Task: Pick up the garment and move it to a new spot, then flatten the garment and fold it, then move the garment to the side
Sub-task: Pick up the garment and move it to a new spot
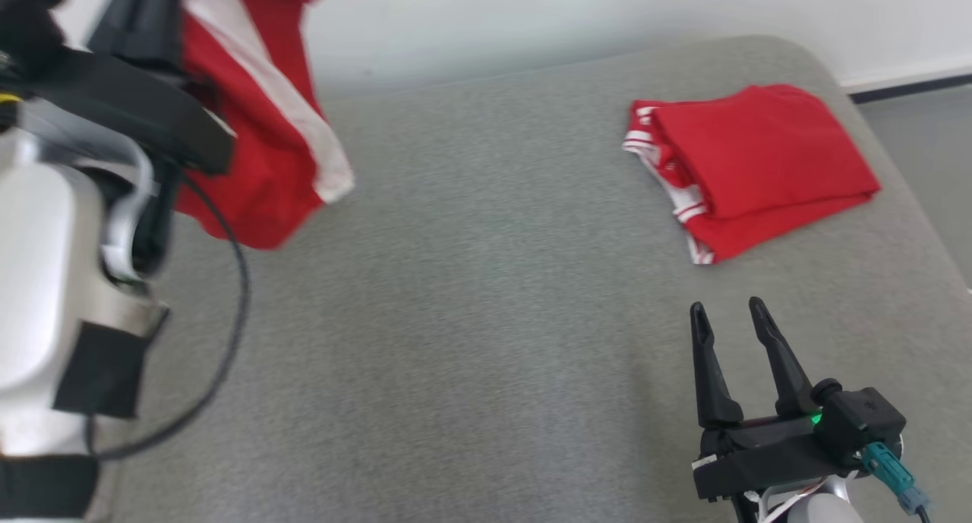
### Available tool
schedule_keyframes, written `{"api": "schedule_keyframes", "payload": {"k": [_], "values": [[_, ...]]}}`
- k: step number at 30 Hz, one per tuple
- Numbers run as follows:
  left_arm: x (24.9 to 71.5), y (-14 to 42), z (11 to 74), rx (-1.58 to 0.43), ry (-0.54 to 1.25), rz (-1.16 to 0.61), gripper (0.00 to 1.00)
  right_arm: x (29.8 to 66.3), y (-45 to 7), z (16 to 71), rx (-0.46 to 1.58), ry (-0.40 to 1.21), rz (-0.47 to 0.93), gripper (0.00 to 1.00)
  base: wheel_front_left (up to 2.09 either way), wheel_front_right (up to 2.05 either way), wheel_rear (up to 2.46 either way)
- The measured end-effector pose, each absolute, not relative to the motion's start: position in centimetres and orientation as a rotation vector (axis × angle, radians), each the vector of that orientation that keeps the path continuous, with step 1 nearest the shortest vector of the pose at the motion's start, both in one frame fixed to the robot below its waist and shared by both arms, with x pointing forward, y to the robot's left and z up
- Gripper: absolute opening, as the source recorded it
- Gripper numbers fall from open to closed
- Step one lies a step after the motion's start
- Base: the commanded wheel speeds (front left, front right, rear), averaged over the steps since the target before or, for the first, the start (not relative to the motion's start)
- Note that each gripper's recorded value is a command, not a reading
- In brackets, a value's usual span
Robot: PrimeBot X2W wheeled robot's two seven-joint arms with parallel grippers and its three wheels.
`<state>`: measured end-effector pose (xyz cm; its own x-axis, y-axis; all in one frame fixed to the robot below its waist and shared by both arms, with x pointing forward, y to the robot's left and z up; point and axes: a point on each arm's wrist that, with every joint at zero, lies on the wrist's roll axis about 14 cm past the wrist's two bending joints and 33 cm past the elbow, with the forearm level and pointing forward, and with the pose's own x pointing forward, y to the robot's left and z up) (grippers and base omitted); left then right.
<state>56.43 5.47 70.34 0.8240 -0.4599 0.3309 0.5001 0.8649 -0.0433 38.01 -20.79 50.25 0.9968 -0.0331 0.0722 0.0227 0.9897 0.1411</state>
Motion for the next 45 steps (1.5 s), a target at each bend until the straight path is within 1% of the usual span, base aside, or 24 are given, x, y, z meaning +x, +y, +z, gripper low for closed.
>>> {"api": "schedule_keyframes", "payload": {"k": [5,8,11,12,15,20,22,23,24,25,27,36,41,45], "values": [[54.1,-0.2,68.9,-0.192,-0.274,-0.647,0.0,36.4,-22.7,50.4,0.139,-0.078,-0.089,1.0,0.0,0.0,0.0],[53.4,-1.6,67.1,-0.202,-0.229,-0.673,0.0,35.6,-23.3,50.2,0.141,-0.071,-0.112,1.0,0.0,0.0,0.0],[52.0,-3.6,63.7,-0.225,-0.137,-0.721,0.0,35.0,-23.9,50.5,0.141,-0.079,-0.133,1.0,0.0,0.0,0.0],[50.8,-5.0,61.2,-0.25,-0.065,-0.752,0.0,34.7,-24.2,50.6,0.14,-0.081,-0.143,1.0,0.0,0.0,0.0],[48.8,-6.5,57.2,-0.259,0.042,-0.786,0.0,34.4,-24.4,50.6,0.139,-0.082,-0.15,1.0,0.0,0.0,0.0],[45.5,-7.5,50.3,-0.288,0.249,-0.804,0.0,34.6,-24.1,50.4,0.136,-0.074,-0.141,1.0,0.0,0.0,0.0],[45.0,-6.9,48.4,-0.215,0.278,-0.8,0.0,34.7,-23.9,50.4,0.135,-0.073,-0.133,1.0,0.0,0.0,0.0],[45.1,-6.5,47.9,-0.215,0.289,-0.787,0.39,34.8,-23.8,50.4,0.135,-0.075,-0.129,1.0,0.0,0.0,0.0],[45.0,-6.4,47.7,-0.222,0.294,-0.782,0.75,34.9,-23.7,50.5,0.134,-0.078,-0.126,1.0,0.0,0.0,0.0],[44.7,-6.5,47.8,-0.221,0.29,-0.787,1.0,34.9,-23.6,50.5,0.133,-0.079,-0.124,1.0,0.0,0.0,0.0],[44.6,-6.5,48.1,-0.225,0.275,-0.789,1.0,35.1,-23.4,50.6,0.13,-0.082,-0.115,1.0,0.0,0.0,0.0],[45.6,-4.5,53.4,-0.267,0.099,-0.753,1.0,35.5,-21.8,50.4,0.145,-0.079,-0.067,1.0,0.0,0.0,0.0],[46.7,-0.7,56.0,-0.252,-0.002,-0.656,1.0,36.2,-20.8,50.8,0.145,-0.091,-0.032,1.0,0.0,0.0,0.0],[46.9,3.5,56.3,-0.258,-0.035,-0.551,1.0,36.7,-20.2,51.1,0.144,-0.101,-0.011,1.0,0.0,0.0,0.0]]}}
